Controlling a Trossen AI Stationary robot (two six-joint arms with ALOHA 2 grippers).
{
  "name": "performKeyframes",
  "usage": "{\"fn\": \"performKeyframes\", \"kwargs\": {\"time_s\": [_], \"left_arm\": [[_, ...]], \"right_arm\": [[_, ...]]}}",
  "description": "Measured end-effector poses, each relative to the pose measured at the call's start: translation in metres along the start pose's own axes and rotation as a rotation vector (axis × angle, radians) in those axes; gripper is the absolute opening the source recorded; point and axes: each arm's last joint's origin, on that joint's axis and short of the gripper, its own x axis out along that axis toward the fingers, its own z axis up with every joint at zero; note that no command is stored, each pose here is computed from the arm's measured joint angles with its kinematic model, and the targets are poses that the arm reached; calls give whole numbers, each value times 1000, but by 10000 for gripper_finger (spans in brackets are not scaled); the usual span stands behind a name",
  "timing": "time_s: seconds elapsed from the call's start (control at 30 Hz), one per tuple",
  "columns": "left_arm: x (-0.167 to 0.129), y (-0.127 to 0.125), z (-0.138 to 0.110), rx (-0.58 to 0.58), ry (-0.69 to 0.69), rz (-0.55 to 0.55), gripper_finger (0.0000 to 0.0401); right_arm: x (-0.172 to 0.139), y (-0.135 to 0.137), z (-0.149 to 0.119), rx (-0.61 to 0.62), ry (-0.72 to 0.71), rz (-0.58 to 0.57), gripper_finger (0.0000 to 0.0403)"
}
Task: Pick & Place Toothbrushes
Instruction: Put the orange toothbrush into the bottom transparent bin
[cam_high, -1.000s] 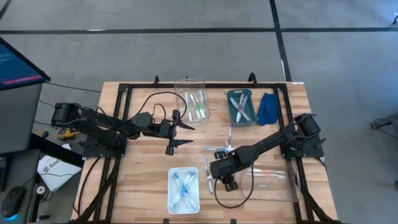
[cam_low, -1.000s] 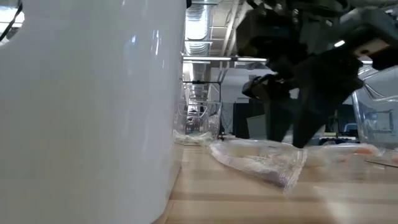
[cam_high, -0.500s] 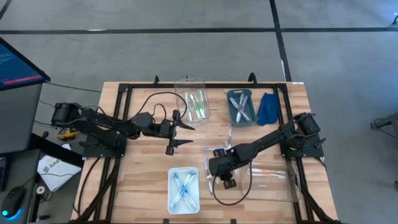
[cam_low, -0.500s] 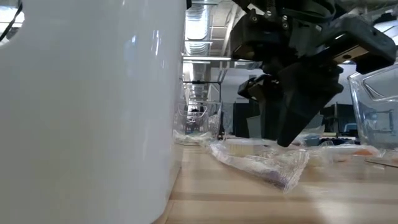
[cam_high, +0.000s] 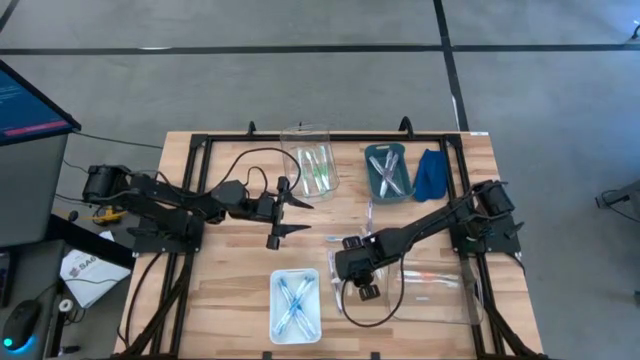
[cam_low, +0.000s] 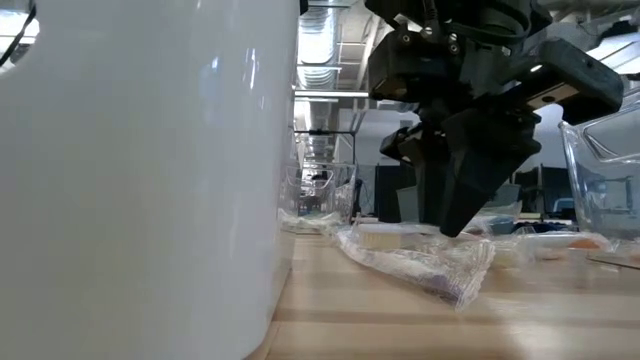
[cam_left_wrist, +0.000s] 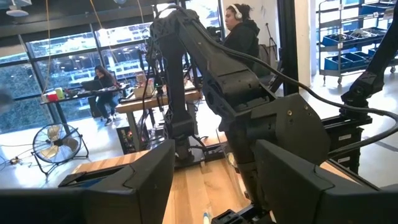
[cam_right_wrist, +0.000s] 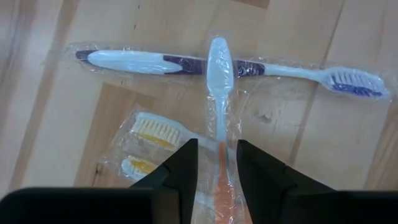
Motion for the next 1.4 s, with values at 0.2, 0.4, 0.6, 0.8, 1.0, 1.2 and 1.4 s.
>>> {"fn": "performKeyframes", "kwargs": {"time_s": [0.2, 0.4, 0.6, 0.8, 1.0, 1.2, 1.4], "left_arm": [[0, 0, 0, 0, 0, 0, 218], [0, 0, 0, 0, 0, 0, 218], [0, 0, 0, 0, 0, 0, 218], [0, 0, 0, 0, 0, 0, 218], [0, 0, 0, -1, 0, 0, 218], [0, 0, 0, -1, 0, 0, 218], [0, 0, 0, -1, 0, 0, 218]], "right_arm": [[1, -3, -2, 5, 4, -6, 104], [2, -4, -3, 16, 8, -8, 99], [2, -5, -3, 18, 7, -36, 83], [1, -6, -3, 22, 1, -39, 36], [1, -7, -2, 33, -4, -44, 18], [-2, -8, -1, 41, 1, -85, 12], [-14, -8, 11, 18, 3, -146, 14]]}}
